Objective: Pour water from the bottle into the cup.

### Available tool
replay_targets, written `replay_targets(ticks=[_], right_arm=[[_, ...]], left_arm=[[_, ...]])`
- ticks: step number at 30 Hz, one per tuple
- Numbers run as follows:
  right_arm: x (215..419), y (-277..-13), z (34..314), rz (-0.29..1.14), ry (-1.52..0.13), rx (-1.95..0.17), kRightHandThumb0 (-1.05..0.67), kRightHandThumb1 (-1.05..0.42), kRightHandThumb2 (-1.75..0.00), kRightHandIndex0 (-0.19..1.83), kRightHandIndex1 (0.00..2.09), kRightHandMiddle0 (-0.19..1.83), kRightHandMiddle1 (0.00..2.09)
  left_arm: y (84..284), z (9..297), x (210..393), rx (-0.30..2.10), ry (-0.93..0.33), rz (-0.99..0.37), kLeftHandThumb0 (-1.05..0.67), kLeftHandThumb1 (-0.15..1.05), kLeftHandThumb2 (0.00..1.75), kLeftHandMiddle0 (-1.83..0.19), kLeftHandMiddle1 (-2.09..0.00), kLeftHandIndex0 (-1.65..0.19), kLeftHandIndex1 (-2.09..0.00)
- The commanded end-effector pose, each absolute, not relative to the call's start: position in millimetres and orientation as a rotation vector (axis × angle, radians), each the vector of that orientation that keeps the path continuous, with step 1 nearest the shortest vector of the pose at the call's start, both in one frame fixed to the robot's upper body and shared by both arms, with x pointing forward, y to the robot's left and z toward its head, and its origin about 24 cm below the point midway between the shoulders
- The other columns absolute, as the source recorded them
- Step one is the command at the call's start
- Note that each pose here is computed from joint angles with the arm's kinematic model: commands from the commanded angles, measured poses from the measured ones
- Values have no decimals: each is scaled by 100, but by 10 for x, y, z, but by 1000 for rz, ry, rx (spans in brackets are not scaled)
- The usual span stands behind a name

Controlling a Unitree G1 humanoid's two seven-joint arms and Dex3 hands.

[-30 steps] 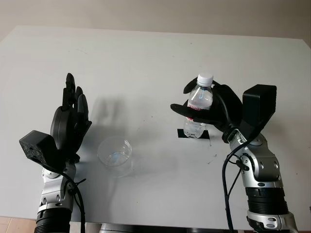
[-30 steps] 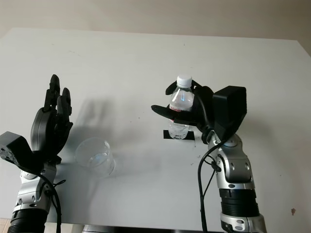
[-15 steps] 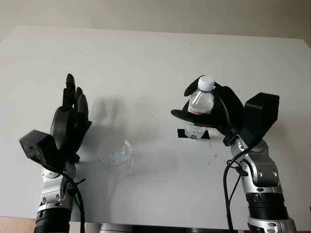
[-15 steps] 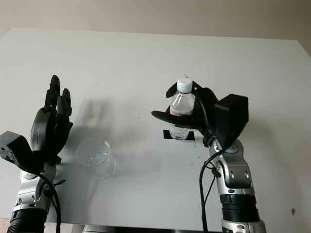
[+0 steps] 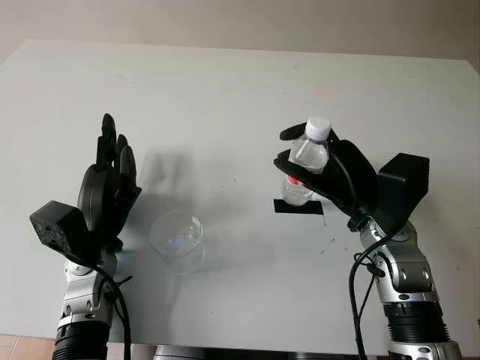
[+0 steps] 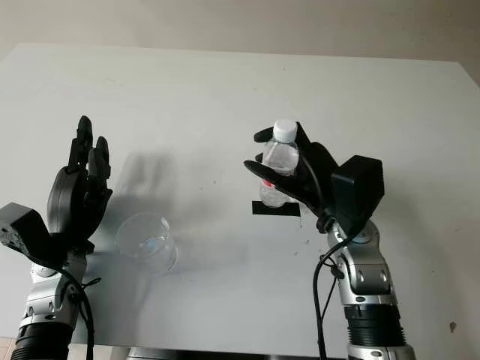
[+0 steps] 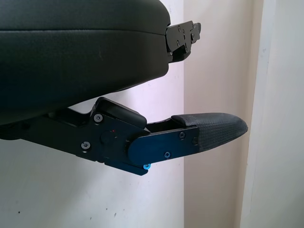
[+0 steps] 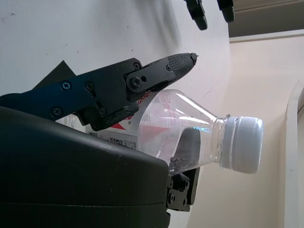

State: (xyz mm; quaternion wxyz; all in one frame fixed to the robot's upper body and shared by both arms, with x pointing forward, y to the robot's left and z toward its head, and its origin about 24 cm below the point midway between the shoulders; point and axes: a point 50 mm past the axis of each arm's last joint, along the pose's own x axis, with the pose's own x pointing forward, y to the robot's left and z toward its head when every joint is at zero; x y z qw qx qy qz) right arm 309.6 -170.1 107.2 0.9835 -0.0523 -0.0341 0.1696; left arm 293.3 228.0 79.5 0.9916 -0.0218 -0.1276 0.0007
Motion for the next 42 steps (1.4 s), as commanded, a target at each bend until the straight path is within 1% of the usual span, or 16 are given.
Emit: replay_targets(ticks=[1, 4, 7, 10, 11, 15, 20, 25, 30, 36, 42], right_arm=[[3085, -1730, 1071, 346, -64, -116, -56, -96, -5, -19, 69, -19, 89], [3078, -1737, 1071, 363, -64, -127, -61, -95, -5, -15, 30, -18, 53], [3071, -1745, 1073, 378, -66, -143, -67, -94, -5, -18, 8, -19, 27], [3066, -1750, 1077, 393, -71, -132, -73, -90, -5, -19, 1, -19, 5], [3066, -1751, 1081, 398, -72, -134, -76, -89, -4, -19, 0, -19, 3], [3062, -1761, 1104, 414, -78, -152, -91, -87, -5, -19, 0, -19, 0], [3064, -1783, 1107, 377, -88, -170, -97, -90, -6, -19, 0, -19, 0], [3074, -1824, 1092, 318, -106, -172, -98, -91, -6, -19, 0, -19, 0], [3080, -1872, 1073, 269, -140, -148, -93, -92, -6, -19, 0, -19, 0], [3086, -1932, 1078, 174, -201, -157, -93, -92, -6, -19, 0, -19, 0], [3078, -1911, 1090, 131, -256, -109, -92, -92, -5, -19, 0, -19, 0]], left_arm=[[2304, 816, 2930, -43, -268, 6, -77, 105, 59, 19, -3, 19, 0], [2304, 823, 2931, -41, -269, 6, -77, 105, 60, 19, -3, 19, 0], [2303, 826, 2931, -39, -269, 5, -77, 105, 60, 19, -3, 19, 0], [2298, 821, 2931, -45, -272, 3, -77, 105, 59, 19, -3, 19, 0], [2297, 819, 2931, -45, -270, 2, -77, 105, 59, 19, -3, 19, 0], [2295, 814, 2931, -41, -268, 4, -77, 105, 59, 19, -3, 19, 0], [2294, 810, 2932, -45, -267, 7, -77, 105, 59, 19, -4, 19, 0], [2284, 809, 2932, -43, -269, 9, -77, 105, 59, 19, -5, 19, 0], [2280, 806, 2931, -47, -269, 11, -77, 105, 59, 19, -4, 19, 0], [2271, 808, 2937, -34, -270, 11, -76, 105, 61, 19, -4, 19, 0], [2272, 806, 2939, -26, -268, 7, -77, 105, 61, 19, -3, 19, 0]])
